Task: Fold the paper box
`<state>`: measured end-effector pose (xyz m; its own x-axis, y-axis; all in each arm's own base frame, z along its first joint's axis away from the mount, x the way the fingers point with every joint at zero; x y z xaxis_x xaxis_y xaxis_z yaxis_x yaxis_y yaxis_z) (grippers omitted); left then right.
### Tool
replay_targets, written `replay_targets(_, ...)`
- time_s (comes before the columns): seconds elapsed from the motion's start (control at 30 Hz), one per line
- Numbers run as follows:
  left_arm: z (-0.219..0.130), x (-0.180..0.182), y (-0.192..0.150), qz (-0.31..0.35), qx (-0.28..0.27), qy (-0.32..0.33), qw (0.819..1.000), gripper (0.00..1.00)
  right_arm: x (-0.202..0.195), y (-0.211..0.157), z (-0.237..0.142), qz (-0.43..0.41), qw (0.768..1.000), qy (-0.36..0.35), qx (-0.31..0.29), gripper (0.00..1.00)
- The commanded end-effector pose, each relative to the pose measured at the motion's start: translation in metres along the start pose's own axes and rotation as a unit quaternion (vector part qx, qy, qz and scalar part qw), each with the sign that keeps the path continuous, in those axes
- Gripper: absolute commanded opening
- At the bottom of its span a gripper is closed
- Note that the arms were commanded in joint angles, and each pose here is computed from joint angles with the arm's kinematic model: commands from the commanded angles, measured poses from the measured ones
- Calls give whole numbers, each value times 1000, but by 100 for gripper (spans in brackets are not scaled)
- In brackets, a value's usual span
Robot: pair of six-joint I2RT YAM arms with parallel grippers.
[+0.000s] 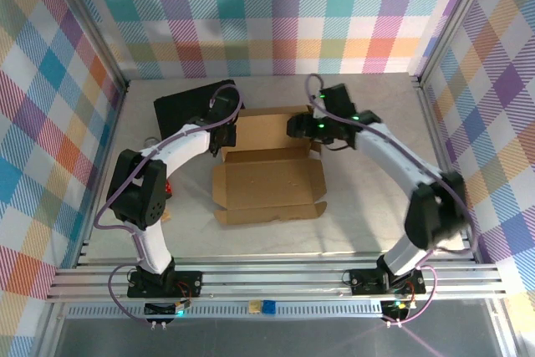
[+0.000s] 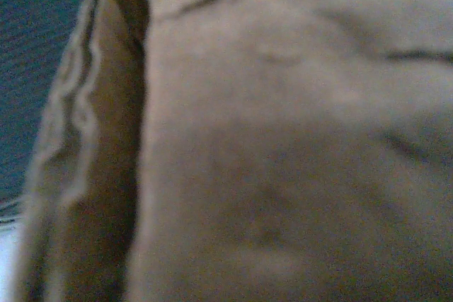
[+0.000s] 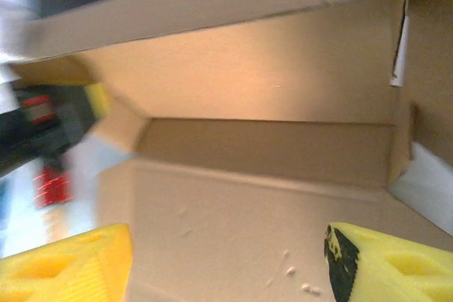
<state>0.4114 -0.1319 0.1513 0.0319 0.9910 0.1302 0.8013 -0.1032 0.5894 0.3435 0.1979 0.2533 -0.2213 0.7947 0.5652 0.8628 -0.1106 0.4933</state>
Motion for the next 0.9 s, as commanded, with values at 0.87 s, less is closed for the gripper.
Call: replay_targets(0.87,20,7,13,32,2,-68,997,0,-148,23,44,70,981,179,10,36)
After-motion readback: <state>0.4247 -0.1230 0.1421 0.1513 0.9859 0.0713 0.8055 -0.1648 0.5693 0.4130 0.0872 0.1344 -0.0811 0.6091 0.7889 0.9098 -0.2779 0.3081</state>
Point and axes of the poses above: each hand's point on the last joint's axis, 136 mm out from that joint toward the fingers, its own z axis out along the fingers, its own x axis along the line the jaws close on, y = z × x, the point moved 6 cm from there along -z, back along the fingers, and after that the axes turned 2 degrees about z, right-handed, at the moved point
